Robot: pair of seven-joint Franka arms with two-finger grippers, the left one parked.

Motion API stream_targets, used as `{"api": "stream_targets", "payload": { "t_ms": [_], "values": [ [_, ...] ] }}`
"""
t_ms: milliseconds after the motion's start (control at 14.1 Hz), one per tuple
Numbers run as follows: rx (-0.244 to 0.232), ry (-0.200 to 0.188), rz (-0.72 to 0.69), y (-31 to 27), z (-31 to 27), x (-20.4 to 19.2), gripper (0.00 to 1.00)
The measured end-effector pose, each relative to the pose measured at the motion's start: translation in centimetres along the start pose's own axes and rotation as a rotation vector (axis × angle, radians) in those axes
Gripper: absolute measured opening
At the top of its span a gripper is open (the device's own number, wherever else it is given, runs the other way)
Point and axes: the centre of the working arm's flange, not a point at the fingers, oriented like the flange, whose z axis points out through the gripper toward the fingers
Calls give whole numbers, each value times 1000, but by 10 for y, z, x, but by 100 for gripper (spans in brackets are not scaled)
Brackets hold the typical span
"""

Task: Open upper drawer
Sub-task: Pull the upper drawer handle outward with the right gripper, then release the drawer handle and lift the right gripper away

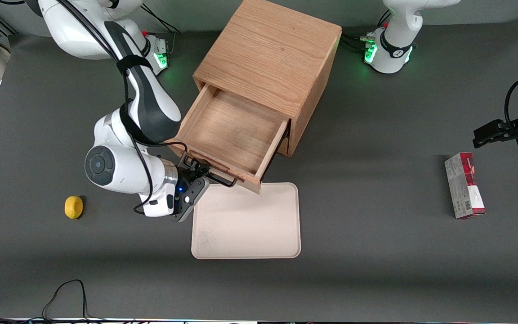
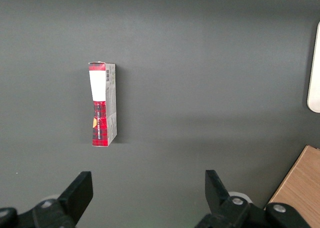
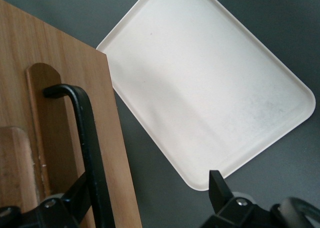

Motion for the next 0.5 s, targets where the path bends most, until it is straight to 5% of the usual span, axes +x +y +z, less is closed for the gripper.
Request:
{"api": "stream_targets", "payload": {
  "t_ms": [496],
  "values": [
    [-9,42,17,22,-8,9,100]
  ]
}}
